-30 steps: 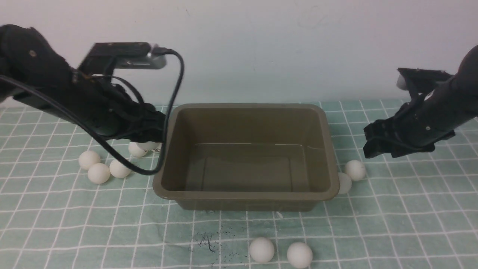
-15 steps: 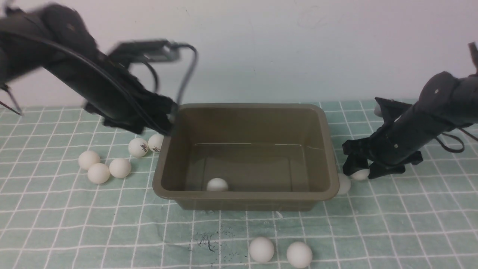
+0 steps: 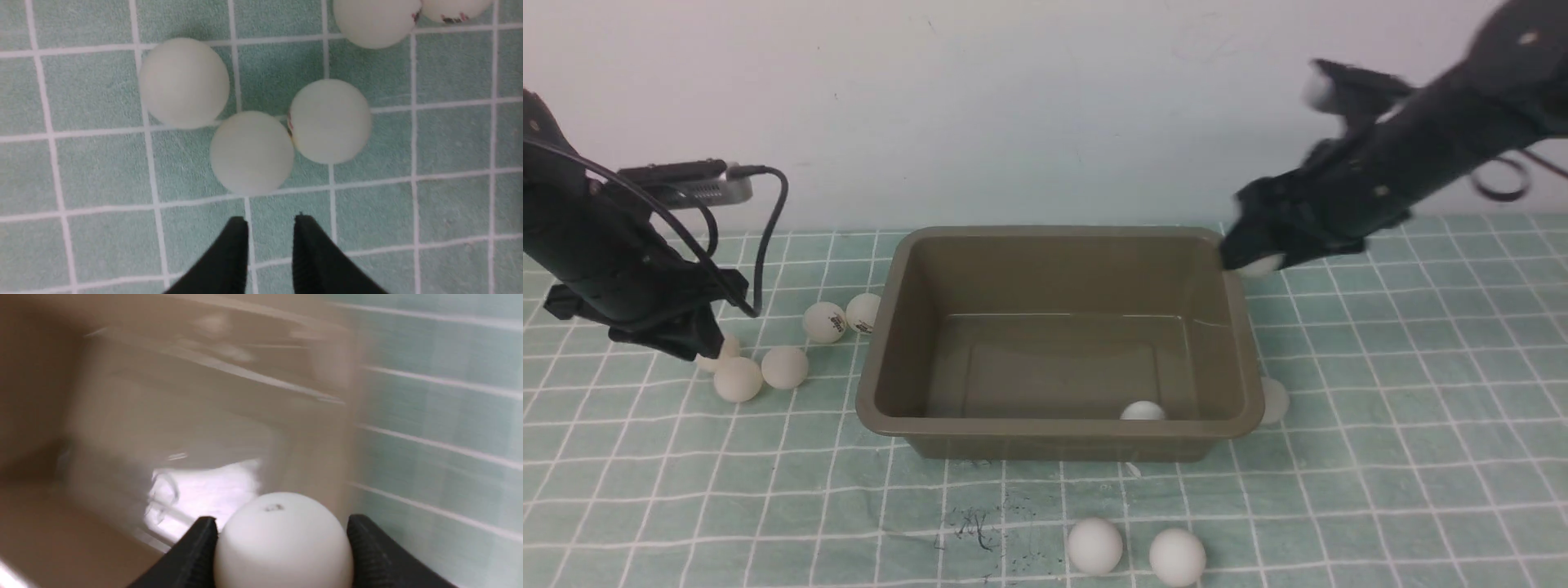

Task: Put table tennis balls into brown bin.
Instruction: 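Release the ping pong ball into the bin and lift the gripper away, then reach for and grasp a ping pong ball on the table beside the basket, then drop the ball into the bin, then reach for and grasp a ping pong ball on the table, then release the ping pong ball into the bin and lift the gripper away, then reach for and grasp a ping pong ball on the table beside the basket, then drop the ball into the bin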

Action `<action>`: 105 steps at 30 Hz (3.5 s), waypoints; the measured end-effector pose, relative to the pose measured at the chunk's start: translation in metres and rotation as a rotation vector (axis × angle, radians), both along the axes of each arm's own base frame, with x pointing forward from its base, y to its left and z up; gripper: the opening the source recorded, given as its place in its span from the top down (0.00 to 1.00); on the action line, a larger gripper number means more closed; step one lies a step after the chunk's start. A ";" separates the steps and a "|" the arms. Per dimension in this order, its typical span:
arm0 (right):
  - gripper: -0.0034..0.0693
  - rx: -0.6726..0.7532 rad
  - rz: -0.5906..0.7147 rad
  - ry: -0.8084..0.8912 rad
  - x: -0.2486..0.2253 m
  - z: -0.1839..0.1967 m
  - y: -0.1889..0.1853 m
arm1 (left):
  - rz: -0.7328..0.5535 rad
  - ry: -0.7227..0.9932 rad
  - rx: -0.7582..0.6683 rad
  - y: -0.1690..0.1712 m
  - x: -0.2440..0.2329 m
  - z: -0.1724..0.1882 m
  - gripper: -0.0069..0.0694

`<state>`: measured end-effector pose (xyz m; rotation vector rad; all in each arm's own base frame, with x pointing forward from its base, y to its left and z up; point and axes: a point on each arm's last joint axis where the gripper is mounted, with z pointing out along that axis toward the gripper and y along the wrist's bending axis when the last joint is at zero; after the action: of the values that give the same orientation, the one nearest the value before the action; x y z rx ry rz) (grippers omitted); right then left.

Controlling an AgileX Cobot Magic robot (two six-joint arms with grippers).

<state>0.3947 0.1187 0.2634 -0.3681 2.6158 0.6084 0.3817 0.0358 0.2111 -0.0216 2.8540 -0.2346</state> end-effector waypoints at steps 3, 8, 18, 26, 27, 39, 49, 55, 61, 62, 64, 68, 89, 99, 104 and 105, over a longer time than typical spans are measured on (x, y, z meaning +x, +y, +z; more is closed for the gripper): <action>0.42 -0.001 0.061 -0.028 -0.003 -0.004 0.025 | 0.006 0.014 -0.001 0.001 0.006 -0.015 0.43; 0.13 -0.001 0.083 -0.057 -0.002 0.003 0.032 | 0.031 0.024 -0.009 0.002 0.015 -0.041 0.21; 0.40 -0.126 0.114 -0.049 -0.039 0.056 0.013 | 0.045 0.070 -0.035 0.001 0.018 -0.061 0.46; 0.80 -0.396 0.008 0.104 -0.067 0.028 -0.021 | 0.009 0.055 -0.068 -0.008 -0.006 0.003 0.46; 0.80 -0.414 -0.004 0.122 -0.068 0.018 -0.026 | 0.003 0.033 -0.073 -0.011 -0.009 0.015 0.46; 0.22 -0.255 -0.116 0.182 -0.031 -0.081 -0.026 | -0.257 -0.124 -0.188 -0.129 -0.017 0.043 0.42; 0.38 -0.201 -0.127 0.194 -0.018 -0.112 -0.020 | -0.259 -0.134 -0.130 -0.138 -0.005 0.033 0.20; 0.45 -0.212 -0.161 0.254 -0.017 -0.099 -0.046 | -0.048 -0.190 0.090 -0.047 0.000 0.072 0.81; 0.45 -0.083 -0.138 0.103 -0.031 -0.004 -0.035 | 0.012 -0.143 0.163 0.009 0.005 0.054 0.89; 0.45 -0.068 -0.096 0.049 -0.033 0.007 -0.024 | 0.001 -0.130 0.166 0.011 0.008 0.048 0.88; 0.45 -0.046 -0.023 -0.038 -0.034 0.021 0.000 | -0.009 -0.104 0.166 0.014 0.014 0.032 0.79; 0.39 -0.029 0.047 -0.096 -0.030 0.027 0.029 | -0.009 -0.086 0.158 0.015 0.025 0.007 0.60; 0.83 -0.160 0.115 0.160 -0.132 0.003 0.019 | 0.001 -0.017 0.074 0.010 0.046 -0.009 0.45; 0.27 -0.245 0.277 0.104 -0.140 -0.073 0.067 | -0.358 -0.149 -0.115 -0.100 0.036 0.054 0.45; 0.17 -0.287 0.287 0.160 -0.135 -0.102 0.071 | -0.442 -0.077 -0.126 -0.138 0.037 0.026 0.27; 0.17 -0.292 0.287 0.169 -0.134 -0.106 0.071 | -0.442 -0.066 -0.129 -0.142 0.037 0.022 0.24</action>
<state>0.2606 0.1902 0.1574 -0.8262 2.8442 0.3566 0.4191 -0.1063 0.2335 0.5822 2.7378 -0.4964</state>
